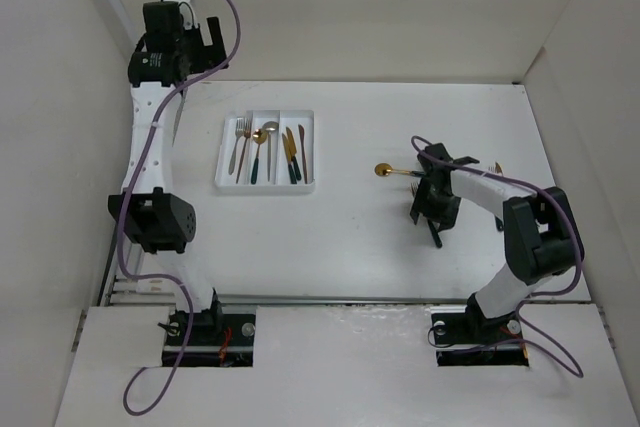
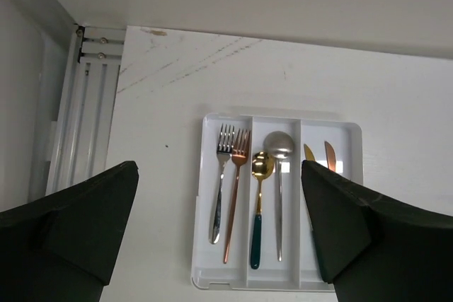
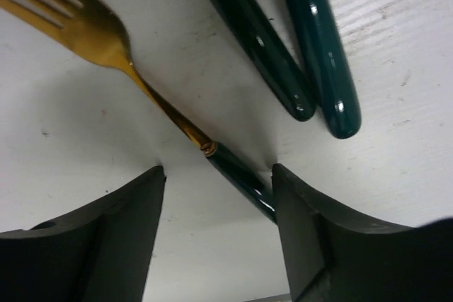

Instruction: Sort the eating utensils into containers

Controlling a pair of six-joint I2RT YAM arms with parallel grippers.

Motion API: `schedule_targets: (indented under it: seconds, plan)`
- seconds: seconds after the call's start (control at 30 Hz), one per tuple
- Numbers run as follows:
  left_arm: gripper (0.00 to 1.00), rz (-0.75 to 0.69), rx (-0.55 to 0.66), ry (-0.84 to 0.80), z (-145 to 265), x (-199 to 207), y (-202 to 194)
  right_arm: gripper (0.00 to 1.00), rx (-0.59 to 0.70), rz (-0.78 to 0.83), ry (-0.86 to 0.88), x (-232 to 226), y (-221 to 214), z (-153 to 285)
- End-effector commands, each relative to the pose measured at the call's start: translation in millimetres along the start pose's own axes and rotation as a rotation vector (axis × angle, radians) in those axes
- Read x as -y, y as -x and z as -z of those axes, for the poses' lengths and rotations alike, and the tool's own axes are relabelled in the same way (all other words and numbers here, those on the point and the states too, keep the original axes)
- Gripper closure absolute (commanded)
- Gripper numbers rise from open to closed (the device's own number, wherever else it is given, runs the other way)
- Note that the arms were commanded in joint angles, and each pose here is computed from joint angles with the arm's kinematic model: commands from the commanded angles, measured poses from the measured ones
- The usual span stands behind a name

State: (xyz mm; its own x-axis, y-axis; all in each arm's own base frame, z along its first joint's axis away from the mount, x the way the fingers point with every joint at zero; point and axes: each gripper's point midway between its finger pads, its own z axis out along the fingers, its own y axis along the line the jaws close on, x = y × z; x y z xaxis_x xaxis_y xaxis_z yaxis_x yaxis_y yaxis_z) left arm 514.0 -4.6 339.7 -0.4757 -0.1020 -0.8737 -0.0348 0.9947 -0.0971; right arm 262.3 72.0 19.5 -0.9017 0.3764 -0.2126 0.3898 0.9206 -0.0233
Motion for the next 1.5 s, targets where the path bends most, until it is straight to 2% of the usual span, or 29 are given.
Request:
schedule_targets:
  seconds: [0.0,0.07,0.17,0.33,0.4,0.47,0.5,0.57,0.6,0.7,0.83,0.9,1.03,1.13,1.17,1.23,1.3,1.33,1.47]
  plan:
    - [0.0,0.029,0.03,0.045,26.4,-8.1,13.7,0.34,0.048,0.011,0.022,-12.5,4.5,1.8]
    - [0.0,0.041,0.036,0.021,30.5,-3.2,16.0,0.4,0.036,0.037,0.014,-15.5,0.3,-4.0]
    - [0.0,0.05,0.017,0.014,32.1,-1.9,7.9,0.4,0.048,0.063,-0.01,-17.1,-1.4,-8.6]
    - [0.0,0.025,-0.034,-0.031,30.9,4.2,-10.0,0.38,0.128,0.076,-0.037,-27.8,21.0,-3.0]
    - [0.0,0.014,-0.034,-0.044,34.0,5.9,-10.5,0.44,0.11,0.095,-0.053,-27.9,20.6,-7.8]
    - [0.0,0.014,-0.035,-0.053,34.1,7.5,-10.7,0.54,0.098,0.096,-0.04,-32.0,20.0,-8.4]
    - [0.0,0.014,-0.026,-0.054,38.0,7.9,-8.1,0.66,0.098,0.096,-0.04,-32.0,20.0,-8.4]
    - [0.0,0.014,-0.027,-0.063,38.2,9.5,-8.2,0.83,0.082,0.097,-0.021,-35.1,17.0,-8.1]
    - [0.0,0.014,-0.03,-0.078,40.5,12.0,-9.7,1.0,0.09,0.104,-0.014,-36.6,18.9,-8.3]
    - [0.02,-0.017,-0.063,-0.166,42.0,25.4,-19.0,1.0,0.105,0.123,0.0,-39.4,19.8,-2.4]
    - [0.06,-0.107,-0.124,-0.366,49.0,60.4,-40.0,1.0,0.231,0.159,0.113,-78.6,44.2,47.9]
    - [0.11,-0.143,-0.15,-0.504,57.7,84.4,-50.7,1.0,0.321,0.135,0.18,-100.2,58.6,85.1]
    - [0.12,-0.186,-0.238,-0.67,66.8,124.0,-82.8,1.0,0.523,0.005,0.477,-172.6,107.5,189.1]
    - [0.11,-0.253,-0.275,-0.756,78.1,151.5,-100.5,1.0,0.563,-0.034,0.58,-210.0,115.2,223.0]
    - [0.09,-0.26,-0.293,-0.785,81.5,157.6,-107.3,1.0,0.603,-0.061,0.632,-224.0,125.0,247.5]
    - [0.07,-0.27,-0.317,-0.859,91.7,174.6,-116.6,1.0,0.6,-0.068,0.662,-250.3,128.0,245.8]
    - [0.06,-0.273,-0.344,-0.887,94.6,183.0,-127.0,1.0,0.597,-0.059,0.734,-275.9,123.7,263.5]
    - [0.05,-0.285,-0.323,-0.897,98.2,187.7,-123.6,1.0,0.576,-0.063,0.732,-285.4,124.5,254.1]
    - [0.04,-0.324,-0.339,-0.911,98.2,208.0,-138.7,1.0,0.53,-0.047,0.805,-315.2,107.6,262.1]
